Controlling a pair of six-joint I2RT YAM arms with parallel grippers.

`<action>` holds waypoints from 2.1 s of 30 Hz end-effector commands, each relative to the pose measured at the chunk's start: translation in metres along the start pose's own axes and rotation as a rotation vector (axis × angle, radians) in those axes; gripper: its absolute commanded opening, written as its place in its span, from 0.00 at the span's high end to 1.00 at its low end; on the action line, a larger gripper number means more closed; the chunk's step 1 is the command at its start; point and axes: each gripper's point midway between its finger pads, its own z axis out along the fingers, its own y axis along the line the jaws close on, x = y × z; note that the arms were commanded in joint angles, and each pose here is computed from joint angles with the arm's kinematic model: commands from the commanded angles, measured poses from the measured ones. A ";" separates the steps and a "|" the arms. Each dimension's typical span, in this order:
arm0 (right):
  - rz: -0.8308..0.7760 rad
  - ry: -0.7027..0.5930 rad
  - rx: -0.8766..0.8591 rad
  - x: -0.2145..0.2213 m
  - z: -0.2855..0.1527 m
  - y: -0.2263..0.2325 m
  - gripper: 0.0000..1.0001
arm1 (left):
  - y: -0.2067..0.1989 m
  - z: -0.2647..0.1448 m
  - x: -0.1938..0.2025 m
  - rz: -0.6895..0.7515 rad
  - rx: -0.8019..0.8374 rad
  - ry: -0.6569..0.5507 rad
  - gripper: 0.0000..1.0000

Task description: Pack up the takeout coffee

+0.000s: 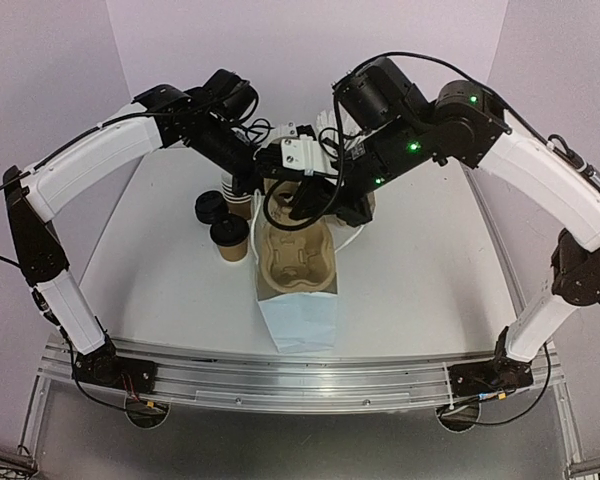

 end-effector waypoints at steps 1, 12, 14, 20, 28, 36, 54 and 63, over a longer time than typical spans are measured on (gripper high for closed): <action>0.016 0.041 -0.021 0.011 0.001 0.007 1.00 | -0.001 -0.014 -0.017 -0.002 -0.024 -0.054 1.00; 0.124 0.181 -0.134 0.049 0.015 0.042 1.00 | 0.020 -0.020 -0.022 0.030 -0.138 -0.059 1.00; 0.119 0.202 -0.157 0.050 0.020 0.050 1.00 | 0.020 -0.020 -0.024 0.033 -0.135 -0.066 1.00; 0.133 0.200 -0.213 0.048 0.034 0.055 1.00 | 0.016 -0.022 -0.028 0.046 -0.123 -0.076 1.00; 0.202 0.177 -0.214 0.047 0.037 0.036 1.00 | -0.005 -0.024 -0.023 0.130 -0.059 -0.071 1.00; 0.253 0.219 -0.245 0.052 0.043 0.030 1.00 | 0.009 -0.026 -0.035 0.138 -0.133 -0.101 1.00; 0.284 0.371 -0.131 0.070 0.077 0.030 1.00 | 0.011 -0.028 -0.036 0.117 -0.148 -0.109 1.00; 0.306 0.418 -0.111 0.093 0.082 0.036 1.00 | 0.011 -0.028 -0.035 0.124 -0.150 -0.109 1.00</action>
